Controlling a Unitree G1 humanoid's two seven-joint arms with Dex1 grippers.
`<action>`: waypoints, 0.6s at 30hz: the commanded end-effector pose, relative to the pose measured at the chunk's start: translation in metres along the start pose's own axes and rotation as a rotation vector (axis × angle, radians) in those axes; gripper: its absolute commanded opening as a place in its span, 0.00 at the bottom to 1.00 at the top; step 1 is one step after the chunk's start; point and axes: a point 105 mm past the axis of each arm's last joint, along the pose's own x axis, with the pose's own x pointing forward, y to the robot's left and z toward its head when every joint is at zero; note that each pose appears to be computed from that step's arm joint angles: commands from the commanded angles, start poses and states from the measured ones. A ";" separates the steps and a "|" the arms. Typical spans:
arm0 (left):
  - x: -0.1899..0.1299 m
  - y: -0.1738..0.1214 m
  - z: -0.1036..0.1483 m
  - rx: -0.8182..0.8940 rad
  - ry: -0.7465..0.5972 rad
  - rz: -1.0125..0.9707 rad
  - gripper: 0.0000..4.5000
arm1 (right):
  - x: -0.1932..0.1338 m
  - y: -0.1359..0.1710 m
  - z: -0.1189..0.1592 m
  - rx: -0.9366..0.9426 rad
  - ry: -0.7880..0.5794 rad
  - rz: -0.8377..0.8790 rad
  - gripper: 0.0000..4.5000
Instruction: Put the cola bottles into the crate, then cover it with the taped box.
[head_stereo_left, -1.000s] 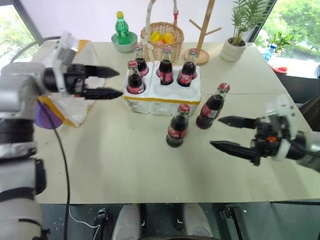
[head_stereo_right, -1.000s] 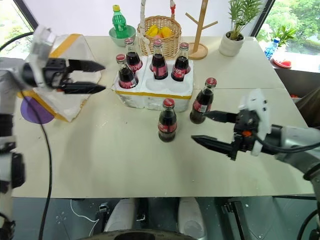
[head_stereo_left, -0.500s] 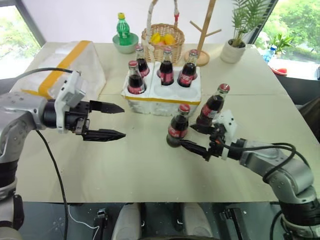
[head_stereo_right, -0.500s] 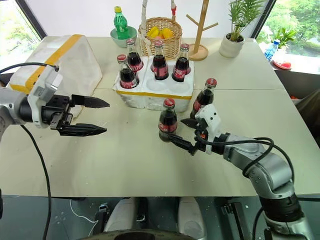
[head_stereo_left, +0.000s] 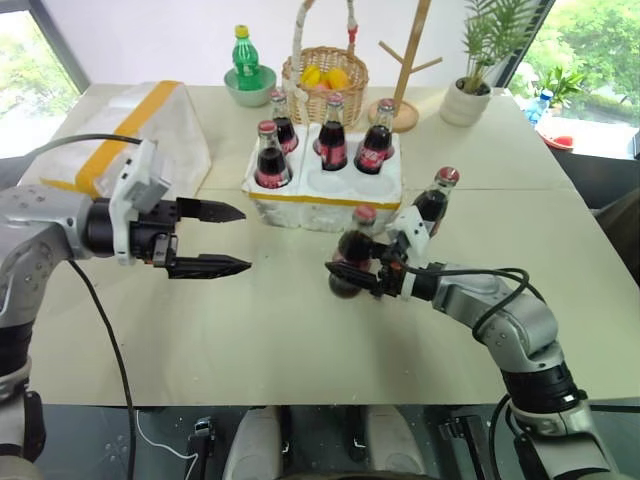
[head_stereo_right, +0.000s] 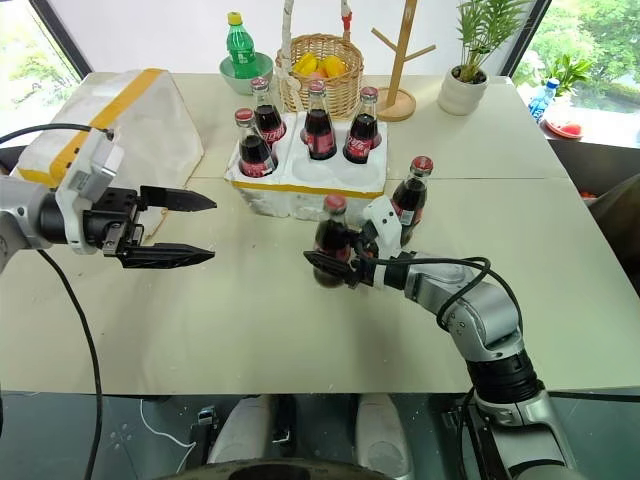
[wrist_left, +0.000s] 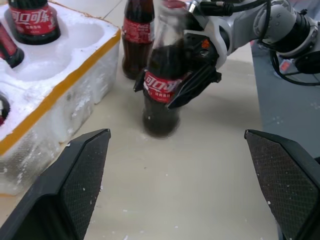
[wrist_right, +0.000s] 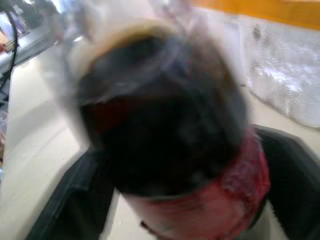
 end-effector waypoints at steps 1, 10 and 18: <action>-0.006 0.001 0.013 0.056 -0.025 0.023 1.00 | -0.001 0.025 0.046 -0.076 -0.125 0.117 0.63; -0.007 0.006 0.015 0.065 -0.045 0.061 1.00 | 0.046 0.004 0.149 -0.253 -0.281 -0.106 0.63; -0.009 0.008 0.016 0.076 -0.055 0.087 1.00 | 0.072 -0.032 0.147 -0.314 -0.223 -0.310 0.63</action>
